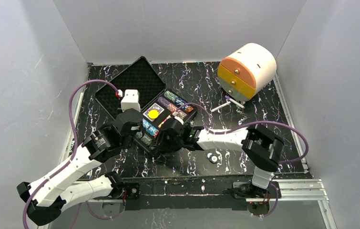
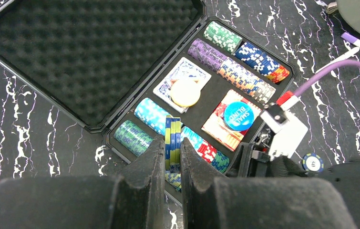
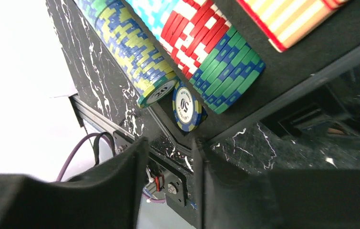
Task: Pack up texas hold em set
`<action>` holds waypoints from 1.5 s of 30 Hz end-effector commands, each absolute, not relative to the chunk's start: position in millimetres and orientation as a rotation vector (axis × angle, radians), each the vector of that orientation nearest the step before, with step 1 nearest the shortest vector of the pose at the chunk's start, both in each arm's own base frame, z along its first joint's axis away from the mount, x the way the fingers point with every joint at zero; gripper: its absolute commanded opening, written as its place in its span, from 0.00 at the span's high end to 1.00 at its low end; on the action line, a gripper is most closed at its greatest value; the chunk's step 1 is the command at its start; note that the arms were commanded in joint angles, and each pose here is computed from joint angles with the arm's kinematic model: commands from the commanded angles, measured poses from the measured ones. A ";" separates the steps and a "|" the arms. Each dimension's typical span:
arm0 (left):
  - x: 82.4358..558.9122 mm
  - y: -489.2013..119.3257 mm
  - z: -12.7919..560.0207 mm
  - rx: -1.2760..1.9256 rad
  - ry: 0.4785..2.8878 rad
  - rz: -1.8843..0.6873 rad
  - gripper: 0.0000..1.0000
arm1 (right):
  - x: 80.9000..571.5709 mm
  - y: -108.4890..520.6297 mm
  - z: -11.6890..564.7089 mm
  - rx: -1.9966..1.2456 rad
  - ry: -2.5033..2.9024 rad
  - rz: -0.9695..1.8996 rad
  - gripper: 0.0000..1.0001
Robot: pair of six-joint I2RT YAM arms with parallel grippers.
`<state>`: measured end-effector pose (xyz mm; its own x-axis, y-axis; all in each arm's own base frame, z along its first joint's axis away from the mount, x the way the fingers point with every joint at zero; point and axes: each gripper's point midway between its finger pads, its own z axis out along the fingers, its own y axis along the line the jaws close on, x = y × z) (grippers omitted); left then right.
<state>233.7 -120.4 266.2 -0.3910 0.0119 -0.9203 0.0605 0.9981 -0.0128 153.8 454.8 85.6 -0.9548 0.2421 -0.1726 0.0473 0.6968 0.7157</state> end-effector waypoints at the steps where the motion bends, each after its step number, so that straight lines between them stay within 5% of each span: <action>1: 232.9 -113.1 262.8 0.033 1.979 -0.016 1.00 | 164.8 435.7 109.8 0.193 2.581 1.043 0.46; 13: 235.4 -113.5 277.9 0.005 1.938 -0.044 1.00 | 163.3 451.2 108.7 0.112 2.626 1.009 0.33; 18: 235.5 -116.4 277.0 0.016 1.940 -0.057 1.00 | 168.2 455.5 98.9 0.080 2.629 0.926 0.54; 24: 236.0 -120.6 274.7 0.027 1.941 -0.074 1.00 | 170.9 458.9 97.8 -0.016 2.586 0.811 0.53; 31: 237.9 -115.4 286.7 0.017 1.906 -0.056 1.00 | 179.7 460.4 112.4 -0.306 2.470 0.750 0.63; 37: 241.2 -107.3 310.2 -0.003 1.853 -0.025 1.00 | 160.2 457.7 130.1 -0.940 2.241 0.803 0.45; 45: 239.6 -72.7 403.4 -0.178 1.657 -0.006 1.00 | 147.8 445.7 134.5 -1.444 1.883 0.796 0.34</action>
